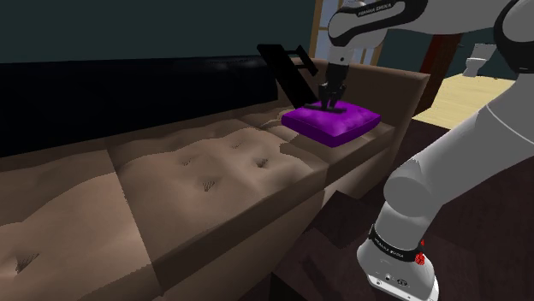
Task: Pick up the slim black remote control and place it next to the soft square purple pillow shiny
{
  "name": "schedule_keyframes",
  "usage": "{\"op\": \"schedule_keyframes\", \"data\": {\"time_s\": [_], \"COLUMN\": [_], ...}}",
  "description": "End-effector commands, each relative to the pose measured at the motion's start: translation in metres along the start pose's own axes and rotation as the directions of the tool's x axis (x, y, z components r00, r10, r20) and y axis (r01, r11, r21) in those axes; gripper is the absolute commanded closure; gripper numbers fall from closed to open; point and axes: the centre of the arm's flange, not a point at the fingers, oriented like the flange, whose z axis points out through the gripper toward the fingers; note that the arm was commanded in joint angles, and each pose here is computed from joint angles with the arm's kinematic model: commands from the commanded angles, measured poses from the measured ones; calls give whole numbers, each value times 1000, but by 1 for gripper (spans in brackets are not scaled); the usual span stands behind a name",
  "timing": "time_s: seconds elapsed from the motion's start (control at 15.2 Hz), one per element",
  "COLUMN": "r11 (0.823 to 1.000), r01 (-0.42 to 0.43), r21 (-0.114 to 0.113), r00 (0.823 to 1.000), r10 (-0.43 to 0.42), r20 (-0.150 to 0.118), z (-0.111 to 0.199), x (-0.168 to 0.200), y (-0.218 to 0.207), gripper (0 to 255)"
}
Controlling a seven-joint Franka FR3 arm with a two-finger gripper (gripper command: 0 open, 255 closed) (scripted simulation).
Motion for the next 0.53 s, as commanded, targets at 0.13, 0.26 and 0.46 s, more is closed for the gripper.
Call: {"op": "schedule_keyframes", "data": {"time_s": [0.13,0.26,0.46], "r11": [1000,1000,1000], "r01": [0,0,0], "r21": [0,0,0], "r00": [1000,1000,1000], "r10": [0,0,0], "r20": [-1,-1,-1], "z": [21,31,47], "x": [-1,-1,-1], "y": [3,4,5], "gripper": [255,255,255]}}
